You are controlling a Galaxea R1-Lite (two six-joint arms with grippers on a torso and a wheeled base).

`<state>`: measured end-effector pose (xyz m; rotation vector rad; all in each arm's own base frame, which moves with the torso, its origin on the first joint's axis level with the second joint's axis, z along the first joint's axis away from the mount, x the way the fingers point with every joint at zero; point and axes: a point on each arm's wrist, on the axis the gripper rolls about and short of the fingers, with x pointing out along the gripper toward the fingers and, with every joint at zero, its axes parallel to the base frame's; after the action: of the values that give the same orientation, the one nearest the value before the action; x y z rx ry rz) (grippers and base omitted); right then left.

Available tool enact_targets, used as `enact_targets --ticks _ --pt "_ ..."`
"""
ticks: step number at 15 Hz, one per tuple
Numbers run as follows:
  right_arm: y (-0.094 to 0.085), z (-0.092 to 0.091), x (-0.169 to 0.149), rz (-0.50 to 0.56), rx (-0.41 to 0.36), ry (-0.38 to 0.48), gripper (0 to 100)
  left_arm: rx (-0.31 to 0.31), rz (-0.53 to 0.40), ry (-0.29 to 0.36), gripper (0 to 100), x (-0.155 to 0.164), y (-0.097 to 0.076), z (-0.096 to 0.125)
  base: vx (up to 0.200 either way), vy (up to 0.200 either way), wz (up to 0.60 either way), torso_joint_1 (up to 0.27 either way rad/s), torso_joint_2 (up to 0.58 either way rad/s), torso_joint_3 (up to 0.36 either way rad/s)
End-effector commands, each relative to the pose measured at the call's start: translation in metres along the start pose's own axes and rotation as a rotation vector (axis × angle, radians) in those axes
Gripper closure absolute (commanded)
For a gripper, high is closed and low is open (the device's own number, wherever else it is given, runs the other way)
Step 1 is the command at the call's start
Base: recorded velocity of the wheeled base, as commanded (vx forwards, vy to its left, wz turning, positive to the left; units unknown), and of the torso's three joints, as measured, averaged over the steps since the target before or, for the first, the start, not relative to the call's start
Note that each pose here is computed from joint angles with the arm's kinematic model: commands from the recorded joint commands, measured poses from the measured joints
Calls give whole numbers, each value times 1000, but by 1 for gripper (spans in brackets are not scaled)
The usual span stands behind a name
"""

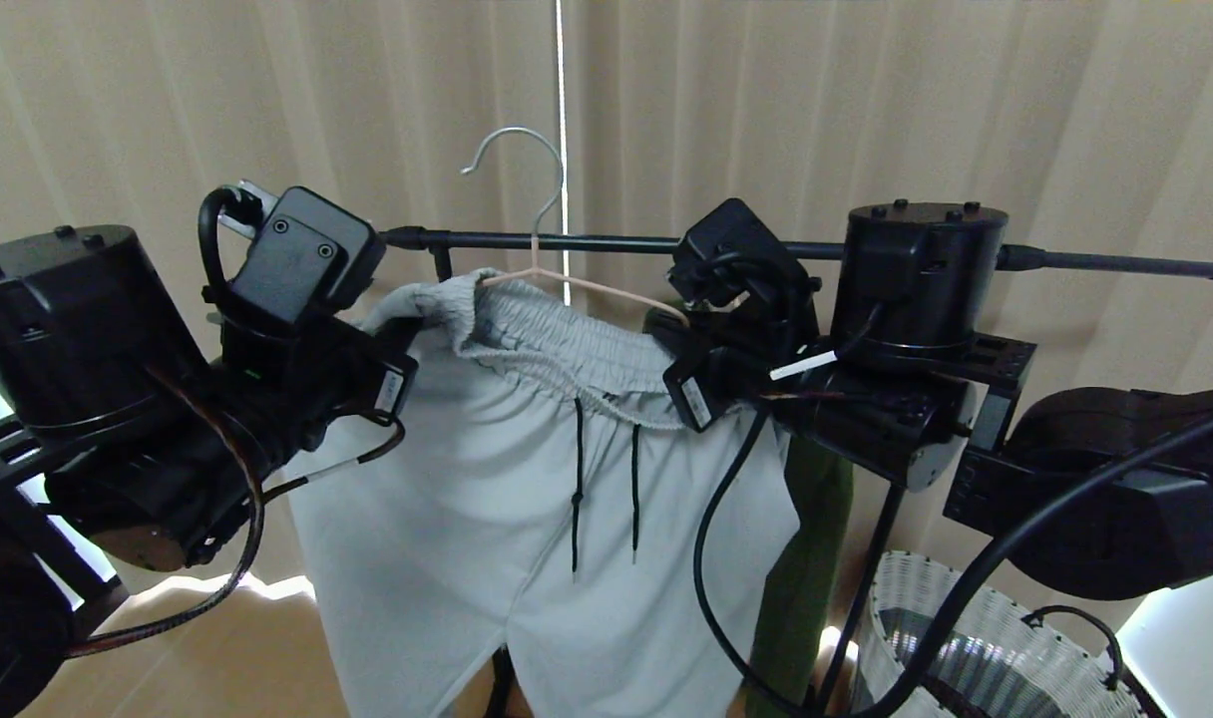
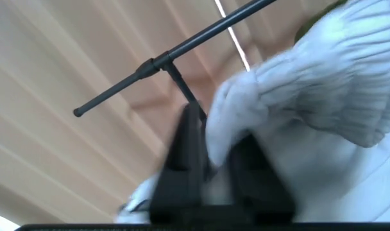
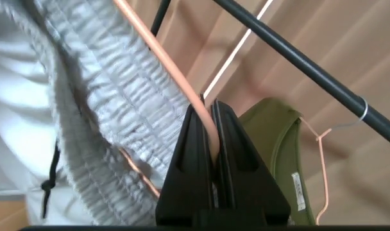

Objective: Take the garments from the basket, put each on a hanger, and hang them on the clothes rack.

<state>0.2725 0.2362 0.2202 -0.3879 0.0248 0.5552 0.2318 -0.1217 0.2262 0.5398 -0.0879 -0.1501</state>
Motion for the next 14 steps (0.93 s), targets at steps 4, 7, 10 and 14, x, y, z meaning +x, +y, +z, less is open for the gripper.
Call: enact_targets --ticks 4,7,10,14 --pt "-39 -13 -23 -108 13 44 100 -3 -170 -29 0 -29 -11 0 0 0 0 0 0 0" --pt "-52 -19 -52 -146 22 55 100 -52 -252 -43 0 -45 -6 1 0 0 0 0 0 0" --pt "-63 -26 -77 -187 30 39 100 -67 -246 19 0 -57 -3 -20 0 0 0 0 0 0" --pt "-64 -27 -102 -193 35 17 100 -60 -264 192 0 -65 -5 -69 0 0 0 0 0 0"
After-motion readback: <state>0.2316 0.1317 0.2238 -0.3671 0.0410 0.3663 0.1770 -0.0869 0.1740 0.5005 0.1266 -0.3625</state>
